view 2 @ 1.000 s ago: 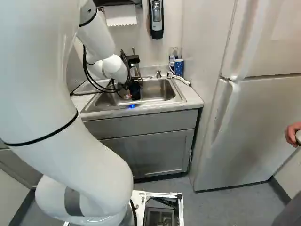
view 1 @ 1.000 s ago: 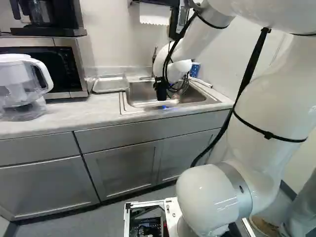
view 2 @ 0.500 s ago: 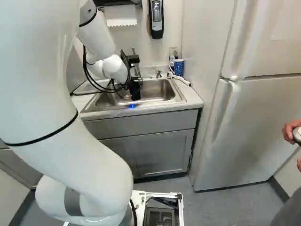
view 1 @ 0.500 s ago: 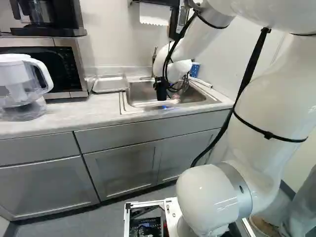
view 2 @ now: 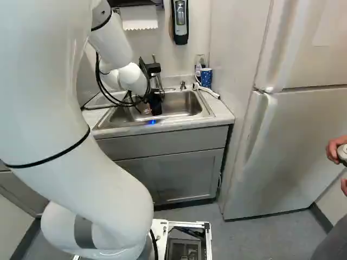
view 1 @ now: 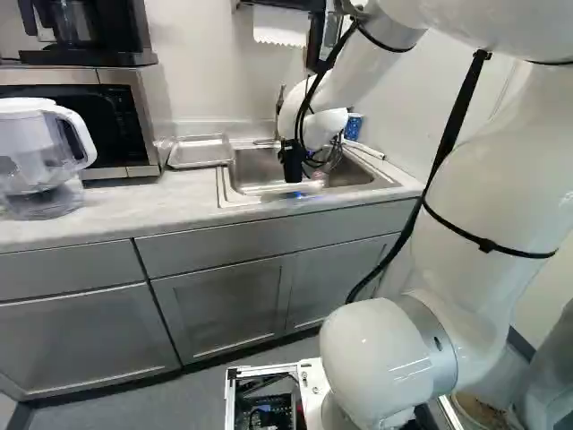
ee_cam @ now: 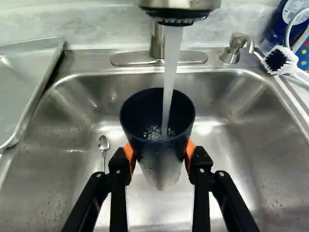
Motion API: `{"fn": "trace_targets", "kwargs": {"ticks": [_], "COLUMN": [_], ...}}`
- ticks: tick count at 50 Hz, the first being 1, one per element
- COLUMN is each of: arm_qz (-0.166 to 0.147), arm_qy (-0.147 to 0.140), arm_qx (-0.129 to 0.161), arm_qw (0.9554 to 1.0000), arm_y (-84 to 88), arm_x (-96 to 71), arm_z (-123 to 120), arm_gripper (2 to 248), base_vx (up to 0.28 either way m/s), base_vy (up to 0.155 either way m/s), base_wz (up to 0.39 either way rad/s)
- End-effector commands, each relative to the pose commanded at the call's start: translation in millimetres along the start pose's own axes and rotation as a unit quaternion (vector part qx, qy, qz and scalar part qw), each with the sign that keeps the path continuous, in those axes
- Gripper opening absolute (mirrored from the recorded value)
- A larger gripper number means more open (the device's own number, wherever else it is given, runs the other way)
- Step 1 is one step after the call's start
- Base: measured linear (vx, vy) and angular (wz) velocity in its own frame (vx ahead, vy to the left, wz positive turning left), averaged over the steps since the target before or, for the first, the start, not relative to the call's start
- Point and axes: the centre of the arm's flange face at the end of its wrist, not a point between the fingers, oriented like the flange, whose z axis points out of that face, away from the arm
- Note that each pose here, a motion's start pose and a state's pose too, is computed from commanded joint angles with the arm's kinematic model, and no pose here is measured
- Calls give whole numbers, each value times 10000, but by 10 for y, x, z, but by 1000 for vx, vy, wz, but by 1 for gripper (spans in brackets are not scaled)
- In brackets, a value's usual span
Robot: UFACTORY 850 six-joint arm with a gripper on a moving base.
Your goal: Rinse the cup and place it in the tray
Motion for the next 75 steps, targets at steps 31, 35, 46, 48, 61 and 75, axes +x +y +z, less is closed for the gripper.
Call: {"fn": "trace_targets", "kwargs": {"ticks": [31, 35, 46, 48, 61, 75], "arm_qz": [0, 0, 0, 0, 0, 0], "arm_qy": [0, 0, 0, 0, 0, 0], "arm_qx": [0, 0, 0, 0, 0, 0], "arm_qw": [10000, 10000, 10000, 10000, 10000, 10000], "arm_y": [0, 0, 0, 0, 0, 0], "arm_x": [0, 0, 0, 0, 0, 0], "arm_z": [0, 0, 0, 0, 0, 0], "arm_gripper": [121, 121, 121, 121, 121, 121], "base_vx": [0, 0, 0, 0, 0, 0], "base_vy": [0, 0, 0, 0, 0, 0], "base_wz": [0, 0, 0, 0, 0, 0]}}
